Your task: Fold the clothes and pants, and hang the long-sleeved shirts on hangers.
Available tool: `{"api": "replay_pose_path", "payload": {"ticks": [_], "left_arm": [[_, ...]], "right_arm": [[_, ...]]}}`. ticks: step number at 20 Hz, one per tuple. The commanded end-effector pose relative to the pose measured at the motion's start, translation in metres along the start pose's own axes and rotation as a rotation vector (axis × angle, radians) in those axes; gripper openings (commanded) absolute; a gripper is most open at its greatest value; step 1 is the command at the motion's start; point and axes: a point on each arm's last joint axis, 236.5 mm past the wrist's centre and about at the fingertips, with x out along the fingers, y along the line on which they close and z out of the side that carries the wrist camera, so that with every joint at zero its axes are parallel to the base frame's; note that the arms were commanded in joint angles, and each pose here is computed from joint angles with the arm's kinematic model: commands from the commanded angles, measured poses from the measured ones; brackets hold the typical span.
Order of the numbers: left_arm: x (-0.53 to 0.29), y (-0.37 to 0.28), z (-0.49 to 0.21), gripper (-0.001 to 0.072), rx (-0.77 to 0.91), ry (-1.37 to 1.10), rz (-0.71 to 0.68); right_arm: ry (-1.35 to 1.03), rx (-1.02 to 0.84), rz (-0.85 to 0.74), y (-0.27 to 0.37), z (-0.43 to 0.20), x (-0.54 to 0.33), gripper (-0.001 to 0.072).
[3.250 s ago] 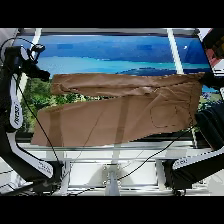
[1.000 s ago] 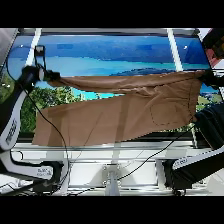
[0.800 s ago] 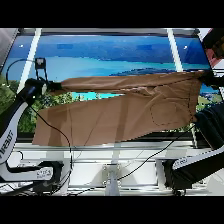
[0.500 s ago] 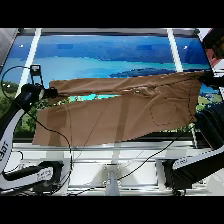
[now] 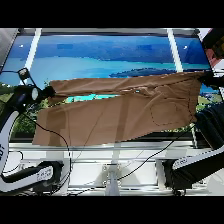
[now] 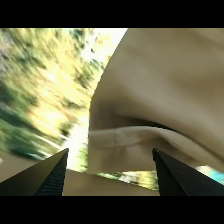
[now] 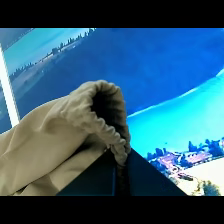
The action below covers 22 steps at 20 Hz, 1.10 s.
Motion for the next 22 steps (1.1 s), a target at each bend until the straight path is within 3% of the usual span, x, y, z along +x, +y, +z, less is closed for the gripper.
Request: {"api": "replay_pose_path", "payload": {"ticks": [1, 5, 13, 15, 22], "left_arm": [[0.001, -0.001, -0.002, 0.0604, -0.301, 0.073, -0.098], [0.009, 0.015, 0.014, 0.0599, -0.542, 0.048, -0.11], [0.044, -0.051, -0.012, 0.0557, -0.863, 0.312, -0.287], [0.048, -0.045, -0.014, 0.0466, -0.836, 0.306, -0.264], [0.042, -0.034, -0.043, 0.0493, -0.696, 0.408, -0.212]], "right_arm": [[0.001, 0.0, 0.0, 0.0, 0.0, 0.0, 0.0035], [0.001, -0.001, 0.0, 0.0, 0.0, 0.0, 0.0035], [0.012, -0.016, -0.021, -0.005, -0.003, 0.0, 0.0035], [0.018, -0.023, -0.03, -0.007, -0.004, 0.0, 0.0035], [0.017, -0.024, -0.031, -0.007, -0.004, 0.0, 0.0035]]}}
